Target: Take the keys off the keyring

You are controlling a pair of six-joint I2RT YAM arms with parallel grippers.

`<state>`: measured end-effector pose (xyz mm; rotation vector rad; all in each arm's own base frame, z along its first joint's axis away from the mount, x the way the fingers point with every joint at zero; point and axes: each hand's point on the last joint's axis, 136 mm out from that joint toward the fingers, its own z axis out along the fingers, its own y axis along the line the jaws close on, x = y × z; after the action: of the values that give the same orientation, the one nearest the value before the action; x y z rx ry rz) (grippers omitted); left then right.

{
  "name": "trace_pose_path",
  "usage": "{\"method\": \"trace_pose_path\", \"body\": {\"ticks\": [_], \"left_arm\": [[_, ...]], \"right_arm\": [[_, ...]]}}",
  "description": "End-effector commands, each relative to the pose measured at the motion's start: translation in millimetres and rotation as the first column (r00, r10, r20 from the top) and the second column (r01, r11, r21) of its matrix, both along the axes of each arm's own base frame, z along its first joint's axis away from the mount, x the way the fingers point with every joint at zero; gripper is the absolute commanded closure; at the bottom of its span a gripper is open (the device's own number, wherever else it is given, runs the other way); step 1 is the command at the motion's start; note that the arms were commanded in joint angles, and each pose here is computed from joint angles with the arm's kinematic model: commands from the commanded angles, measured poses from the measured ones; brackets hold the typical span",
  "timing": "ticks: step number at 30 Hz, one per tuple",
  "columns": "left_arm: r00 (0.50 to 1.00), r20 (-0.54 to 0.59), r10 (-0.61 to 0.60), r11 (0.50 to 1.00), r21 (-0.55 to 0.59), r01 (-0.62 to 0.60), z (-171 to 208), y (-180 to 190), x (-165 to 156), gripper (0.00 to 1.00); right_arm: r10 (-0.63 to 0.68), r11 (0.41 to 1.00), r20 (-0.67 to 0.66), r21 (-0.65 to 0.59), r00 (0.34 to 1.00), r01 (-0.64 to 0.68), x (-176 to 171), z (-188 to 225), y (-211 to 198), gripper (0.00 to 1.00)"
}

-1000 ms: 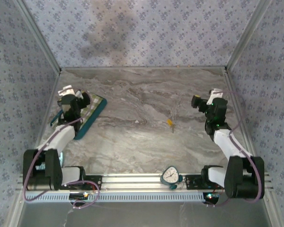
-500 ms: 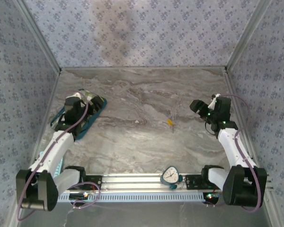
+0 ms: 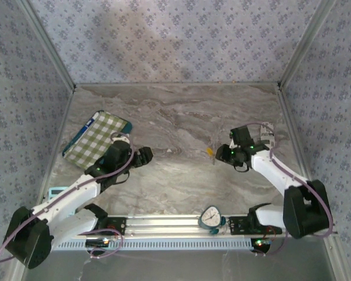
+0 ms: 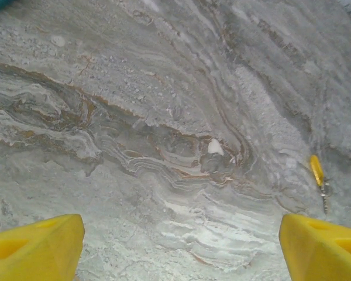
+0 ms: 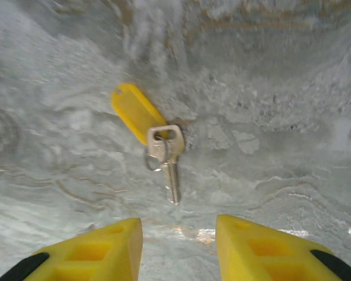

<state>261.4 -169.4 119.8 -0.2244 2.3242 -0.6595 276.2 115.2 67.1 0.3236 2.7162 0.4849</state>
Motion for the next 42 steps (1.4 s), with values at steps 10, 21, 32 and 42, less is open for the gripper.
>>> {"method": "trace_pose_path", "body": {"ticks": [10, 21, 32, 42], "left_arm": [[0.978, 0.101, -0.182, 0.983, 0.052, 0.177, 23.4, -63.1, -1.7, 0.14], [0.970, 0.103, -0.220, 0.975, 0.060, 0.214, 22.4, -74.5, -7.2, 0.13], [0.976, 0.088, -0.200, 0.979, 0.062, 0.195, 16.0, -70.3, -8.9, 0.13], [0.978, 0.086, -0.192, 0.980, 0.065, 0.187, 16.1, -69.5, -8.1, 0.12]], "right_arm": [[-0.069, 0.992, -0.041, -0.105, 0.997, 0.064, 18.6, -15.8, 16.3, 0.63], [-0.079, 0.989, -0.093, -0.132, 0.993, 0.067, 30.2, -35.1, 25.3, 0.72], [-0.083, 0.989, -0.126, -0.136, 0.989, 0.066, 37.5, -48.3, 31.2, 0.85], [-0.059, 0.988, -0.107, -0.151, 0.993, 0.042, 40.7, -36.1, 30.3, 0.99]]}}
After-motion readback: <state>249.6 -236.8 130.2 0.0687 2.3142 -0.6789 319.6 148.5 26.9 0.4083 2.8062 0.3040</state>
